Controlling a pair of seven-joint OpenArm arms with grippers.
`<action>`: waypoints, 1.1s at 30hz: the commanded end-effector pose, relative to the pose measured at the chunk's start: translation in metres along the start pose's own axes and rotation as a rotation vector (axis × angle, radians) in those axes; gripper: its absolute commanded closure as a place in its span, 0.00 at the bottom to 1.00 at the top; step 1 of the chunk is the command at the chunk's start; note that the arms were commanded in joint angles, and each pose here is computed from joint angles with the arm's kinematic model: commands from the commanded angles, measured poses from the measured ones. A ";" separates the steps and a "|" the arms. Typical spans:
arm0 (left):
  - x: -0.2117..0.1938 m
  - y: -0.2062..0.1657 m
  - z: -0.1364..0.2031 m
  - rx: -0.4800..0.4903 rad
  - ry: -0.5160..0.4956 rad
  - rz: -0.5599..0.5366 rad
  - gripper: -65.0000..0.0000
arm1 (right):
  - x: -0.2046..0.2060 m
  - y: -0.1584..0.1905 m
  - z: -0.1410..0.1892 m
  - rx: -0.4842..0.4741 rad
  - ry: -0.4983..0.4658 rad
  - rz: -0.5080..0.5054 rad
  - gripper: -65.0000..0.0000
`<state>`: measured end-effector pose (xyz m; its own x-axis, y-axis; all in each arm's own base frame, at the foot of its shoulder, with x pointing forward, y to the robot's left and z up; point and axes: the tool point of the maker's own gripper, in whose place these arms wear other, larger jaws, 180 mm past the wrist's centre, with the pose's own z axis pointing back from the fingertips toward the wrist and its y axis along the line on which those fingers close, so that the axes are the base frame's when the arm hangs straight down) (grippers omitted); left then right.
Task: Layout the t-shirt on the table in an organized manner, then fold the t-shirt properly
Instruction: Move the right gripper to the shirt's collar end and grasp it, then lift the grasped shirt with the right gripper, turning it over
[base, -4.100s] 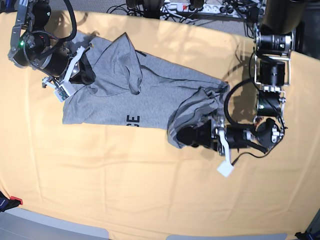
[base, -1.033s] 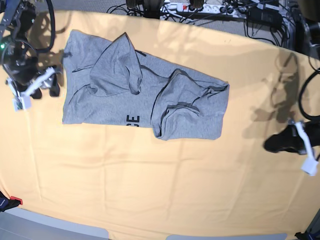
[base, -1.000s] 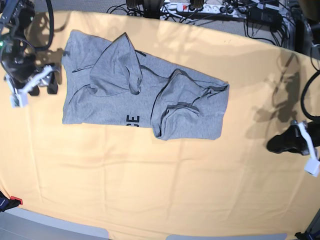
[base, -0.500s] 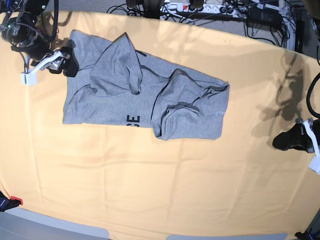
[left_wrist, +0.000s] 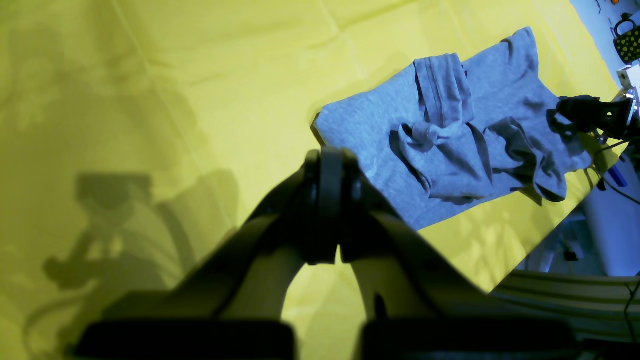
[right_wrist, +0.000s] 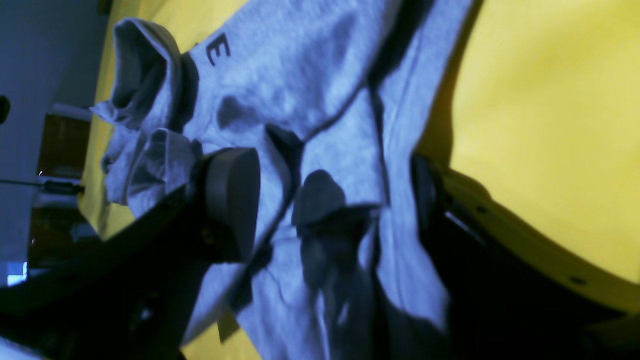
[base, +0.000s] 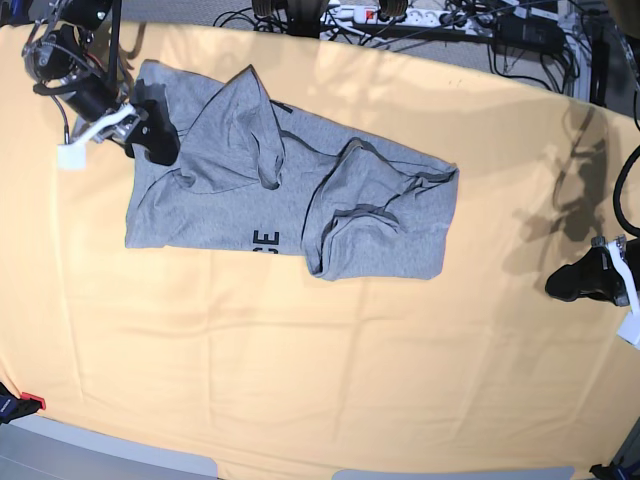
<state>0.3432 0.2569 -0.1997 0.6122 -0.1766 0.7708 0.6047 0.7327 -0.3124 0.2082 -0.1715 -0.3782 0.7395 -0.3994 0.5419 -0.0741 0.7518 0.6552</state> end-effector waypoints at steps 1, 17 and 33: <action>0.019 -0.001 0.012 0.012 -0.044 -0.034 1.00 | 0.001 0.005 -0.006 0.013 0.023 0.028 0.35; 0.018 -0.001 0.012 0.013 -0.044 -0.024 1.00 | 0.015 0.035 -0.045 0.073 0.131 0.272 1.00; 0.019 -0.001 0.012 0.012 -0.044 -0.027 1.00 | 0.093 0.007 0.054 -0.253 0.121 0.644 1.00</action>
<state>0.3433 0.2573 -0.1998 0.6193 -0.1684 0.7669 0.5964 0.7362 -0.3199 0.2326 -0.2307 -0.3071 0.7095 0.2045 0.6744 -0.3613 0.9272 0.0989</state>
